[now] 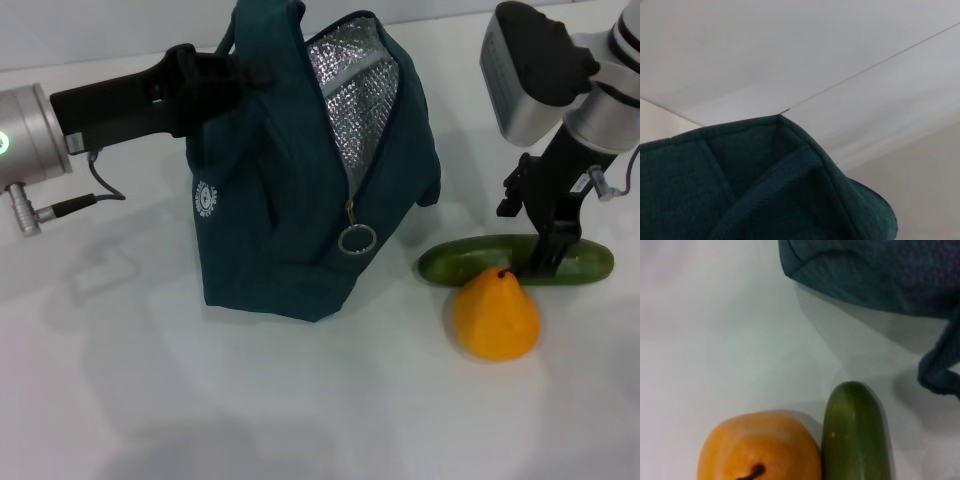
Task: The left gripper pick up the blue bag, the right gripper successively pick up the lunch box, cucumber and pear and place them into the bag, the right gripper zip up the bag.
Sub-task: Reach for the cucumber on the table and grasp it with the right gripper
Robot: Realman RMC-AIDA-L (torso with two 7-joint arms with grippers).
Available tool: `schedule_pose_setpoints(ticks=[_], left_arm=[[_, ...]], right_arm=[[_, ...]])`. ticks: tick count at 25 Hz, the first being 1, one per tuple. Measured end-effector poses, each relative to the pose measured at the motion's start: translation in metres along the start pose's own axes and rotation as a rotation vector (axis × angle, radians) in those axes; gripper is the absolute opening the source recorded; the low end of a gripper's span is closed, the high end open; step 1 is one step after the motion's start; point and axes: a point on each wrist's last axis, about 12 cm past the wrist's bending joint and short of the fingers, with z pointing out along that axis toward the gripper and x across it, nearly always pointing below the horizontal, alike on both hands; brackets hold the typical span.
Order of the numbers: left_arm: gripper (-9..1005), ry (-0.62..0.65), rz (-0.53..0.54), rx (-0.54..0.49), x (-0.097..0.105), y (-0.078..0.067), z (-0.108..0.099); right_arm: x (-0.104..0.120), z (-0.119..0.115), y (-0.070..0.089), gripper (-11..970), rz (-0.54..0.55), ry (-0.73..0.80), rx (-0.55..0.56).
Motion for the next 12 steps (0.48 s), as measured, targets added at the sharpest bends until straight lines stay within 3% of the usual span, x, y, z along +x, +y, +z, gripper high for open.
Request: schedule_pose_setpoints(ticks=[12], left_arm=[[53, -0.004, 0.016, -0.012, -0.002, 0.001, -0.007]], right_arm=[[-0.006, 0.013, 0.009, 850, 0.027, -0.009, -0.049]])
